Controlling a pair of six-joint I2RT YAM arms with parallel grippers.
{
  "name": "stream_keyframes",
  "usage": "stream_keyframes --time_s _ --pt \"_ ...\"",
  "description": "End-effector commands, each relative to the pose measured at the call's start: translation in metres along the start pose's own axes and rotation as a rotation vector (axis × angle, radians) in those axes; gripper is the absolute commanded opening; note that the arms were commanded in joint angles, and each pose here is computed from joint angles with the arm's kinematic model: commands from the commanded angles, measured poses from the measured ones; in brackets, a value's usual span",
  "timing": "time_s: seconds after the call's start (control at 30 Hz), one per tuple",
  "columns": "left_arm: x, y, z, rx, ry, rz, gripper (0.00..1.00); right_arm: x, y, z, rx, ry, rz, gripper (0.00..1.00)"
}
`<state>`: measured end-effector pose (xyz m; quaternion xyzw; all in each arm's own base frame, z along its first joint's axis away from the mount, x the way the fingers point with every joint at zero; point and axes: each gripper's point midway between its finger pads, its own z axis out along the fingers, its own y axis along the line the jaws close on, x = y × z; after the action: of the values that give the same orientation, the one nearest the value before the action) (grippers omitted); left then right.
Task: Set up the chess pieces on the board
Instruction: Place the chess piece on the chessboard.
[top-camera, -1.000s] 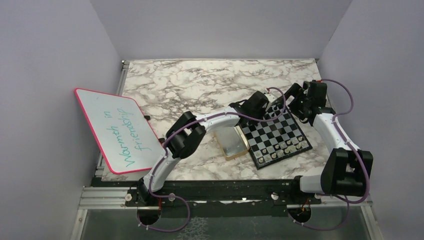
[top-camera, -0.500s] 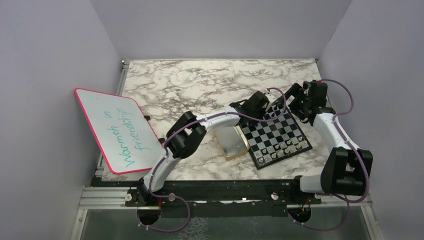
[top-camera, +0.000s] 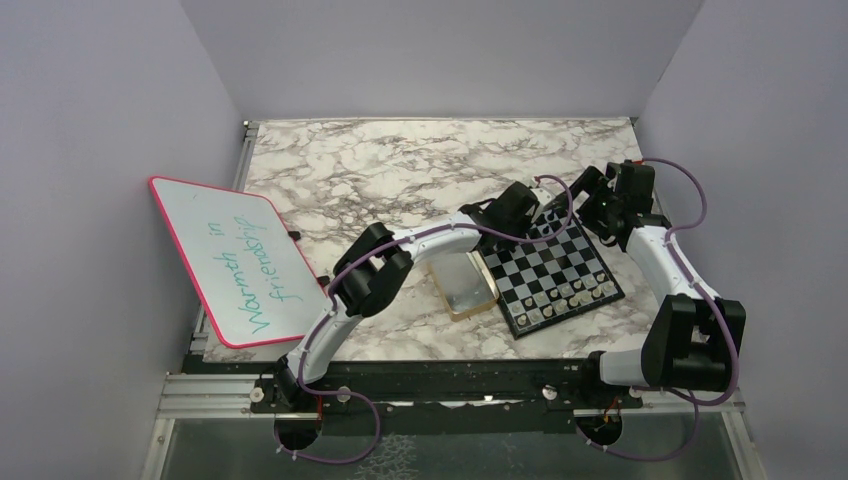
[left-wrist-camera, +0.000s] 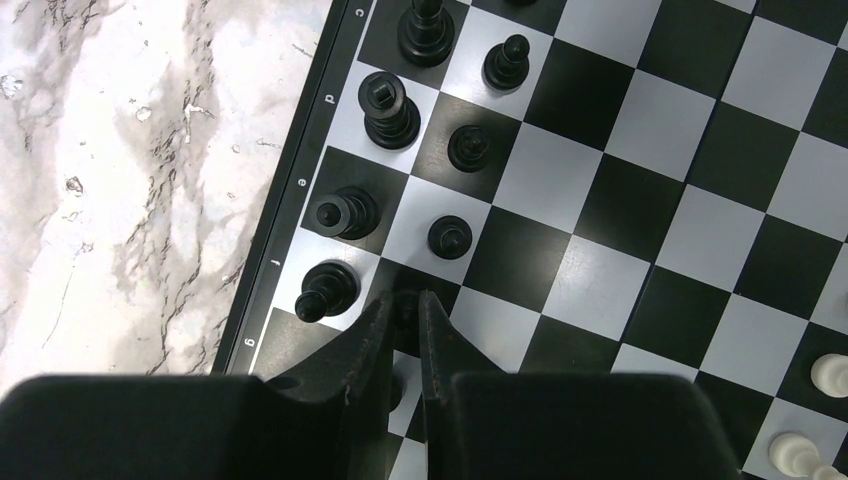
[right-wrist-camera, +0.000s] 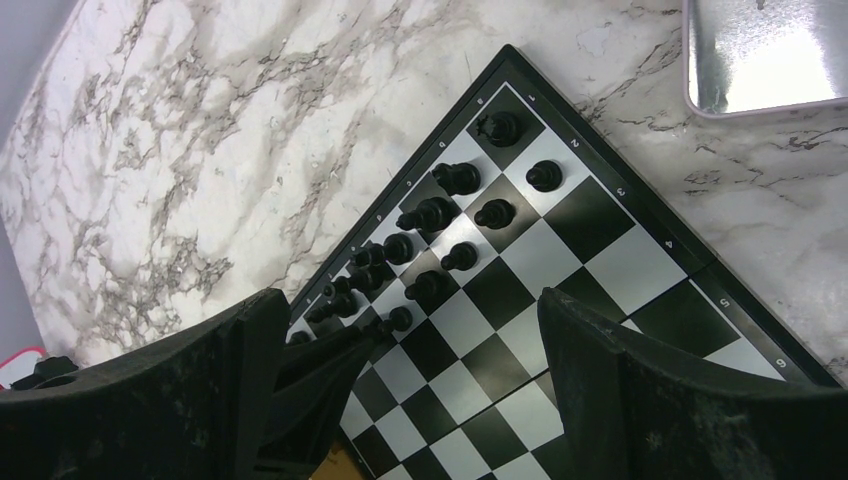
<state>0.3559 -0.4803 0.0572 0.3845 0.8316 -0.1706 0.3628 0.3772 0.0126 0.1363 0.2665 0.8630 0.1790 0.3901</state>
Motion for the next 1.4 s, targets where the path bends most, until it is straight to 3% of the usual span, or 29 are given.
stream_keyframes --time_s 0.0,0.4,0.73,1.03,1.37 --pt "-0.008 -0.004 -0.003 0.005 -0.006 0.016 0.15 -0.004 -0.001 0.003 -0.008 -0.016 -0.014 1.00" --pt "-0.011 -0.006 -0.008 0.015 -0.008 0.017 0.16 -0.006 -0.004 0.001 0.015 -0.026 -0.016 1.00" --pt "-0.030 -0.005 -0.022 0.011 -0.049 0.009 0.24 -0.007 -0.002 -0.002 0.010 -0.026 -0.022 1.00" --pt "-0.082 -0.008 -0.067 0.048 -0.168 -0.035 0.32 -0.025 0.009 -0.015 -0.013 -0.094 -0.027 1.00" --pt "-0.107 0.015 -0.119 0.088 -0.239 -0.093 0.46 -0.059 0.005 -0.014 0.067 -0.157 -0.117 1.00"
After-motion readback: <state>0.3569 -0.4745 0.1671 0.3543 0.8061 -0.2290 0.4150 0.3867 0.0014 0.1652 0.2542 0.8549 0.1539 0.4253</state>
